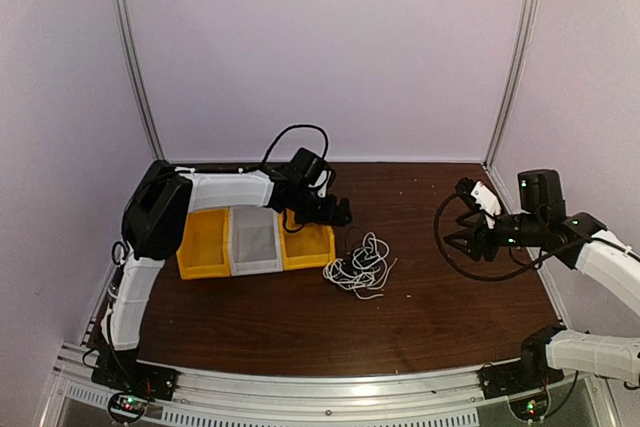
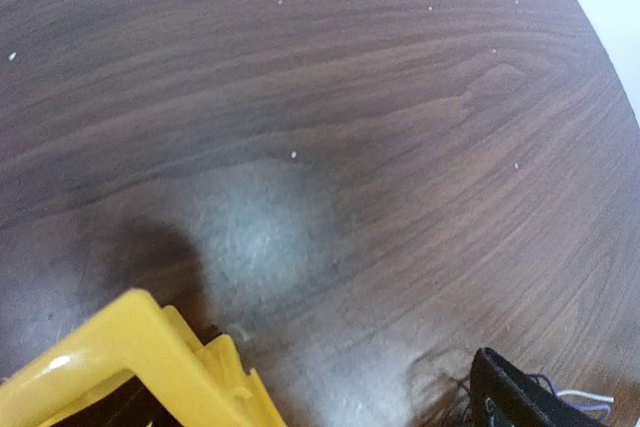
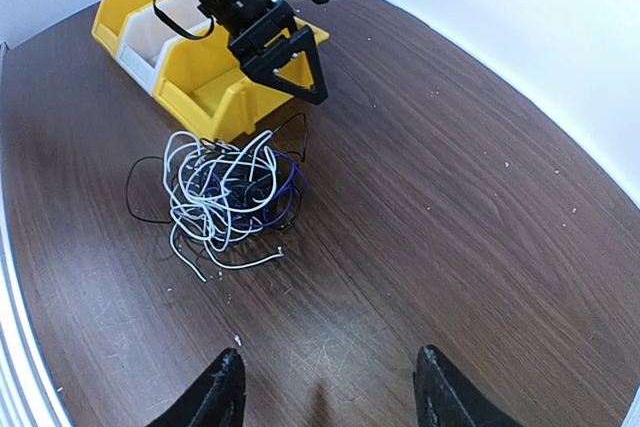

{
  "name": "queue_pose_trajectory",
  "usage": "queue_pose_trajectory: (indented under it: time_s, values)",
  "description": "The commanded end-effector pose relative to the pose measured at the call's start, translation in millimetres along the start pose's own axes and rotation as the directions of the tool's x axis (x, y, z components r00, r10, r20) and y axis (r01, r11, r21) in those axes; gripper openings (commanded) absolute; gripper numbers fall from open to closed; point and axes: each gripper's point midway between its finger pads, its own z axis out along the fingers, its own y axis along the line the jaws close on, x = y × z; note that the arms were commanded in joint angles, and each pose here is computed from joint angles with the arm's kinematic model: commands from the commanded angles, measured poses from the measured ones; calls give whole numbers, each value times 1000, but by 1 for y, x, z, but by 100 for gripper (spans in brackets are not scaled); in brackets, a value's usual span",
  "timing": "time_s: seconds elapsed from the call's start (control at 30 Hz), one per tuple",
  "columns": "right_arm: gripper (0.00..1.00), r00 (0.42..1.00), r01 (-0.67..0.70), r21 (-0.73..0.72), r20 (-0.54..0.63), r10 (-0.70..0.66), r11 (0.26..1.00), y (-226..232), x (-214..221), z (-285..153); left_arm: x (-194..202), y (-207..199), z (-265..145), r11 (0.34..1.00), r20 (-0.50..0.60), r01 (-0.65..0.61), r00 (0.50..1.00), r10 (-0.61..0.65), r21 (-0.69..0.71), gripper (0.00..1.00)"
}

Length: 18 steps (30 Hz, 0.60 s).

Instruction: Untangle the cables

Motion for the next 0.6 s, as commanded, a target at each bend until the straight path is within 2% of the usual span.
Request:
queue_pose_trajectory:
  time_s: [0.0, 0.17, 0.27, 0.4, 0.57]
  values:
    - [58, 1000, 2, -9, 23, -2, 1000, 1, -2, -1, -26, -16, 16, 996, 86, -64, 995, 59, 57, 97]
    - [58, 1000, -6, -18, 17, 6, 1000, 1, 0, 1, -44, -18, 9, 994, 150, -106, 984, 99, 36, 97]
    - [57, 1000, -3, -22, 11, 3, 1000, 1, 2, 3, -58, -38, -16, 987, 184, -140, 975, 123, 84, 98]
    - [57, 1000, 23, -38, -16, -24, 999, 0, 6, 9, -77, -73, -71, 965, 258, -201, 954, 154, 167, 95]
    - [57, 999, 16, -121, -27, -19, 993, 3, -5, 21, -67, -67, -113, 980, 202, -161, 970, 135, 118, 97]
